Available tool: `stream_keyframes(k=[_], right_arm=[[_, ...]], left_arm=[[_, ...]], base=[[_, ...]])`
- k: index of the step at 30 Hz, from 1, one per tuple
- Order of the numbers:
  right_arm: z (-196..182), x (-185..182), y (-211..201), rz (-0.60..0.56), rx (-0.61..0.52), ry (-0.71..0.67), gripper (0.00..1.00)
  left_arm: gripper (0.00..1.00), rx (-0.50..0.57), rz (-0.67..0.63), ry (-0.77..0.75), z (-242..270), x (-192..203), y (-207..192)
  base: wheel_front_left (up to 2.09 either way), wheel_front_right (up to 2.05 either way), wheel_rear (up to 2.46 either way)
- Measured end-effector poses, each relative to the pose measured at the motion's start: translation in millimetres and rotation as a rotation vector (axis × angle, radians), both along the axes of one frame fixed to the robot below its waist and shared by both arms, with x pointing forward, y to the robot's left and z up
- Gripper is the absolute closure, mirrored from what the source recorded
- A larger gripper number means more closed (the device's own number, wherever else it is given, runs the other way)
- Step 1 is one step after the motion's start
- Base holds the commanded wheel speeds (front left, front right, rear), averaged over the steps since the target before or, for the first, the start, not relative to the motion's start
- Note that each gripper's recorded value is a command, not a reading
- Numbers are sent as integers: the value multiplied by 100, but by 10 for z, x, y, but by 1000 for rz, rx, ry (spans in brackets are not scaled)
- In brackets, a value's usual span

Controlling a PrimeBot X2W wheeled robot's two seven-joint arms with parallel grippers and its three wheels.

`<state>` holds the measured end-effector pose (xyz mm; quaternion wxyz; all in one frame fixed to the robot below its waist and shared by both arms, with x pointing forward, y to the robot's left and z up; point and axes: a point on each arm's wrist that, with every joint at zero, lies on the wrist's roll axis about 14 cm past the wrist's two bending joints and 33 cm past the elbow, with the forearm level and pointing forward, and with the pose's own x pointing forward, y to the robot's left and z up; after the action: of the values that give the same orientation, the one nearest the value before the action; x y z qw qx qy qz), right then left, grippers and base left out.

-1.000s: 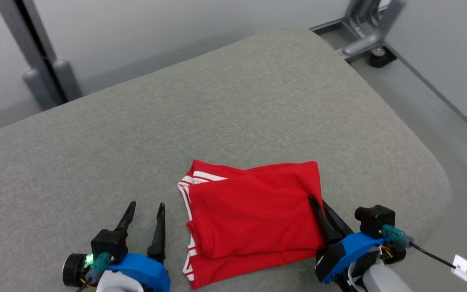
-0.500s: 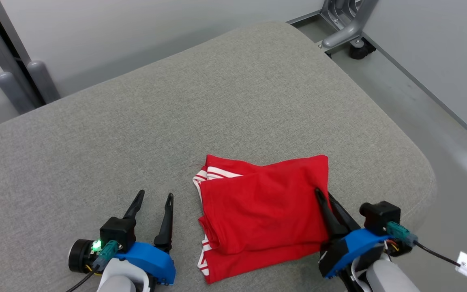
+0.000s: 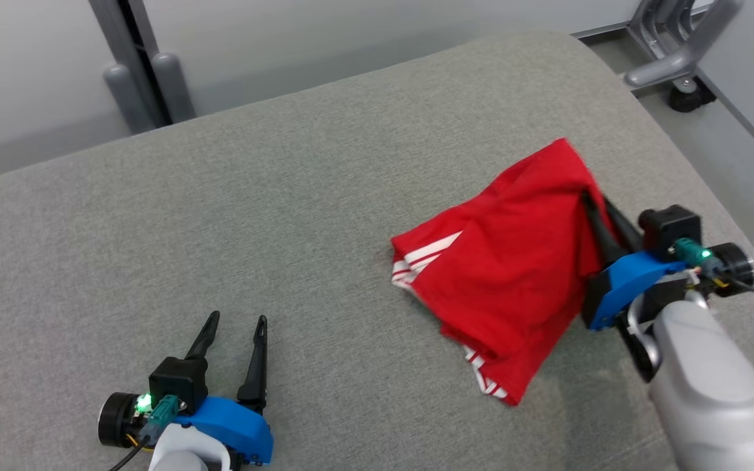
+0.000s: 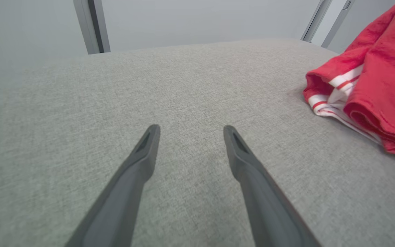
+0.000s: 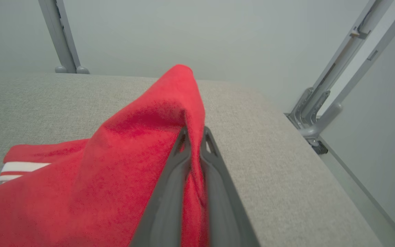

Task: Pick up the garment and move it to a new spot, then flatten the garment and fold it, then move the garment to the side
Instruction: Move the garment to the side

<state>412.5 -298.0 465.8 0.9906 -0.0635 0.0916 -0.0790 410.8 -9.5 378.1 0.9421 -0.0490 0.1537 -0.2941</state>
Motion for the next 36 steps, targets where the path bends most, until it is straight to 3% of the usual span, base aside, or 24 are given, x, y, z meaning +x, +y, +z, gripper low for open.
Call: stream_keyframes(k=[10,17,18,19,27,36], right_arm=[[93,-14,-968,-181,-163,66,100],[140,-88,-1249,-271,-196,70,100],[195,-62,-1251,-281,-192,47,75],[256,-21,-1228,-280,-196,24,0],[648,82,-1075,-292,-197,-125,0],[758,304,-159,-86,-83,-250,0]], left_arm=[[0,8,68,23,-81,-8,256],[0,22,96,18,-85,7,390],[0,23,99,18,-83,8,404],[0,25,101,17,-82,8,417],[0,34,134,0,9,-51,548],[0,41,255,-49,205,-70,895]], base=[[0,0,0],[0,0,0],[0,0,0],[0,0,0],[0,0,0],[0,0,0]])
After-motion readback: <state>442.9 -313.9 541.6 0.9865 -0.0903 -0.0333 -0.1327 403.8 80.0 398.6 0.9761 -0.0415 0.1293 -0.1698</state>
